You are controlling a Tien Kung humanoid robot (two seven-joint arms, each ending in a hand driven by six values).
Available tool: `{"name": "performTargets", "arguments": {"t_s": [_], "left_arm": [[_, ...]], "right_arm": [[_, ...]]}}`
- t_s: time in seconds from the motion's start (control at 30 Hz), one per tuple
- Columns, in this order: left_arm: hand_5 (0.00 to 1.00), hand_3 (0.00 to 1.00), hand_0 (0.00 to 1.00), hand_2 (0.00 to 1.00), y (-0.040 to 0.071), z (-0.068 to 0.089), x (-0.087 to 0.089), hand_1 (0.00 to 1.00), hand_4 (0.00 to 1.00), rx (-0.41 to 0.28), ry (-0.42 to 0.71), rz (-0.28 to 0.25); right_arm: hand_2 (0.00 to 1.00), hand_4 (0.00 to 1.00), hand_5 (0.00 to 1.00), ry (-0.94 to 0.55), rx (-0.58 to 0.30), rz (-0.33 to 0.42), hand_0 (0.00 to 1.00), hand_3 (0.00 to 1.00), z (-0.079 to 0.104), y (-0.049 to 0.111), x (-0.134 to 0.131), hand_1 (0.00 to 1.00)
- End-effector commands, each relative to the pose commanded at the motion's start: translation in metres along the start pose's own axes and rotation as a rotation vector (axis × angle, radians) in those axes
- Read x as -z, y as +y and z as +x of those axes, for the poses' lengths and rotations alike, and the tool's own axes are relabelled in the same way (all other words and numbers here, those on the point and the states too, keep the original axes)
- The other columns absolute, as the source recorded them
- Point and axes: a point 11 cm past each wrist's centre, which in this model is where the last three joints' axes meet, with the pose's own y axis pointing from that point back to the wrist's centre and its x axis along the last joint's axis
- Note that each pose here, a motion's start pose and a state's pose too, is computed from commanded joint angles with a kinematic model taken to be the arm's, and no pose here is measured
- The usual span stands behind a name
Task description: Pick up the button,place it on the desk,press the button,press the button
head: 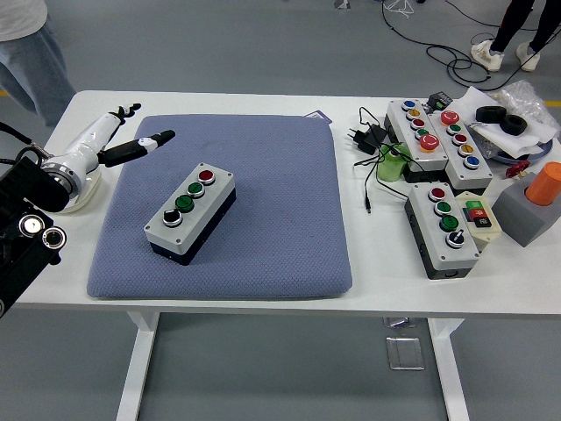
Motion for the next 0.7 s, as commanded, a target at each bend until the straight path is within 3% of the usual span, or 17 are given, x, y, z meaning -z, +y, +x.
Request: {"name": "performTargets", "arguments": {"t_s": [0.3,0.43,0.7], "left_arm": [[0.843,0.998,0.98,0.998,0.006,-0.012,-0.02,0.998,0.998,-0.041,-0.235,0.052],[0.868,0.998,0.978,0.998,0.008,-0.022,-0.027,0.998,0.998,-0.005,-0.223,0.068],[0.883,0.998,0.977,0.998,0.013,-0.038,-0.041,0.998,0.998,0.06,-0.18,0.031]], "right_arm": [[0.539,0.28,0.022,0.005,-0.004,0.001,0.627,0.582,0.0,0.0,0.001,0.477],[0.539,0.279,0.022,0.004,-0.002,0.007,0.627,0.582,-0.001,0.001,0.003,0.477],[0.539,0.279,0.022,0.004,-0.001,0.014,0.627,0.582,-0.003,0.001,0.006,0.477]]}}
